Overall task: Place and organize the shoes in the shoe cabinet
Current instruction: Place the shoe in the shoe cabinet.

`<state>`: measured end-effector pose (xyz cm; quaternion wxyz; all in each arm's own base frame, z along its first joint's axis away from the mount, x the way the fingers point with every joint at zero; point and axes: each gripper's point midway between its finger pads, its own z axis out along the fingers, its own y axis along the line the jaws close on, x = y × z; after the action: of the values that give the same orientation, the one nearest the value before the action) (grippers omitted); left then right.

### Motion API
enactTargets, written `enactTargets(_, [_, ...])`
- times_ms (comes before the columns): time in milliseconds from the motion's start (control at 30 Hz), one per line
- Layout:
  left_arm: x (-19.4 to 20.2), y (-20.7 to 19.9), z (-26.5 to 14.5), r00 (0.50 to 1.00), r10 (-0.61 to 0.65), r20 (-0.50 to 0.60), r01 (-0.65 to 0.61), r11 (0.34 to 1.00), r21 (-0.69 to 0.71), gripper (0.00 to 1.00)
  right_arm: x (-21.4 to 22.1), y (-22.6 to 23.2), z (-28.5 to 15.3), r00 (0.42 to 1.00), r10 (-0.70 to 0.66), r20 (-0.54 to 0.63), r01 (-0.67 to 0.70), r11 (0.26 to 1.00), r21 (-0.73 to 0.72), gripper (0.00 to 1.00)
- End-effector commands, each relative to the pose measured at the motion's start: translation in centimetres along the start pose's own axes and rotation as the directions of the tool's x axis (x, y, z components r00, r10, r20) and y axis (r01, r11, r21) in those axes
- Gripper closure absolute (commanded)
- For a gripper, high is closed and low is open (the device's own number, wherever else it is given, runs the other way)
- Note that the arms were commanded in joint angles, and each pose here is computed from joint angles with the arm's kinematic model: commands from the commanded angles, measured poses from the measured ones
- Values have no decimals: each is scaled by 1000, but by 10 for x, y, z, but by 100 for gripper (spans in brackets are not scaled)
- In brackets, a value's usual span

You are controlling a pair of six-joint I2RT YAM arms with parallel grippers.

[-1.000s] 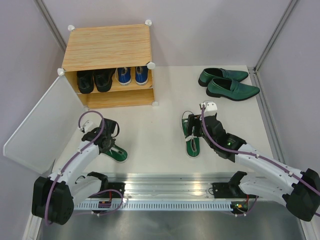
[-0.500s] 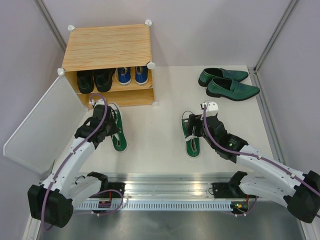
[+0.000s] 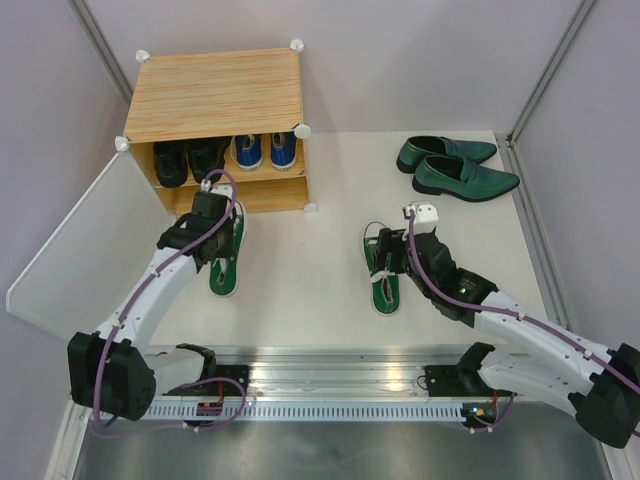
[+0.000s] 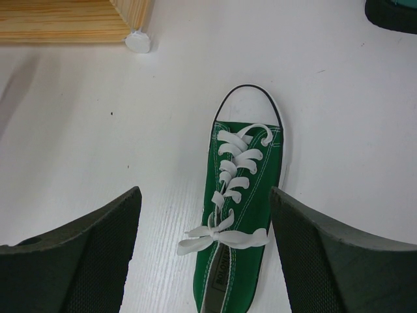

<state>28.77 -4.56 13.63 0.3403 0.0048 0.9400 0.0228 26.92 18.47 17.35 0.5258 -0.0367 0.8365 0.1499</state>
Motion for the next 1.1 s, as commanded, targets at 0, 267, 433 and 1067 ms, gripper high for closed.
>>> enactTargets(0, [-48,15,-9,989,49,139,-43,998,-46,98,-10,2,-2,999,21,39,-21,1000,-12,18])
enactTargets(267, [-68,42,11,969,129,209,-103,986,-132,98,-9,5,-4,999,28,35,-27,999,-35,18])
enactTargets(433, [-80,57,29,958,177,227,-145,978,-153,98,-12,4,-6,998,33,50,-32,999,-30,18])
enactTargets(1067, [-117,127,55,948,174,266,-79,940,-333,98,-6,3,-1,999,18,29,-17,1000,-23,19])
